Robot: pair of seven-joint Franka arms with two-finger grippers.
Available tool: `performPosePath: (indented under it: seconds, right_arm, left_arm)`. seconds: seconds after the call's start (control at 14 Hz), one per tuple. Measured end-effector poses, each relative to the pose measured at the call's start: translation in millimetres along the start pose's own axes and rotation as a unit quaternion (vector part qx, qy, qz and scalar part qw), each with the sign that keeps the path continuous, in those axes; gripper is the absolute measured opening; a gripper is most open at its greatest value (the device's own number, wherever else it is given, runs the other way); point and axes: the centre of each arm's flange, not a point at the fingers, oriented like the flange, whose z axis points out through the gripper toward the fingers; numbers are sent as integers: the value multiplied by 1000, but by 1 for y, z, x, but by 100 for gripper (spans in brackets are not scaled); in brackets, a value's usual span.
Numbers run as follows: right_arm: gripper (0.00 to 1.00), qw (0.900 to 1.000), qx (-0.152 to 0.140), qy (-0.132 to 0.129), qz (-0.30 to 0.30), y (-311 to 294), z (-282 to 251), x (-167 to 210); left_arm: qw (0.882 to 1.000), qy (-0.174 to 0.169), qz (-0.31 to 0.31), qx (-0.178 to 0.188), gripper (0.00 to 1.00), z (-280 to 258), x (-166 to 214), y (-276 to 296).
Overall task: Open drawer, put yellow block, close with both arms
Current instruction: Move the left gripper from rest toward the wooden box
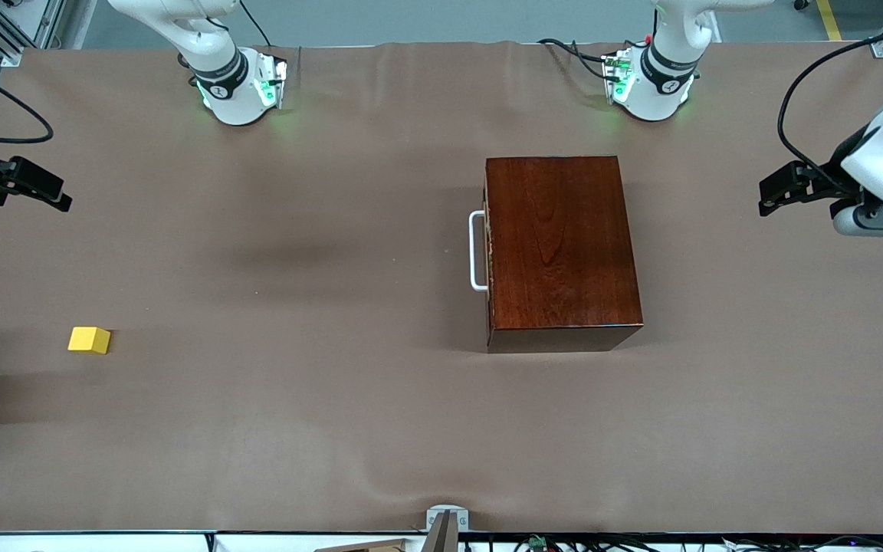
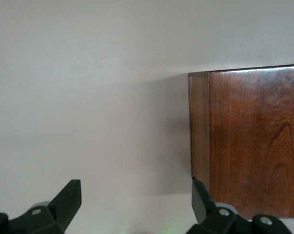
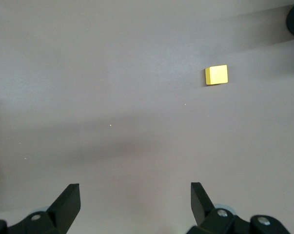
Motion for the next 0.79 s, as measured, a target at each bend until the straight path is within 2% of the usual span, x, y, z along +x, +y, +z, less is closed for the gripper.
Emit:
performPosePath:
  seconds: [0.36,0.79]
  right_arm:
    - [100,1000,0,0,0,0,0,0]
    - [100,1000,0,0,0,0,0,0]
  left_arm:
    - [1000,-19,-5,-1,100,10,24,16]
    - [999,-5,-47,-7,100,-5,21,40]
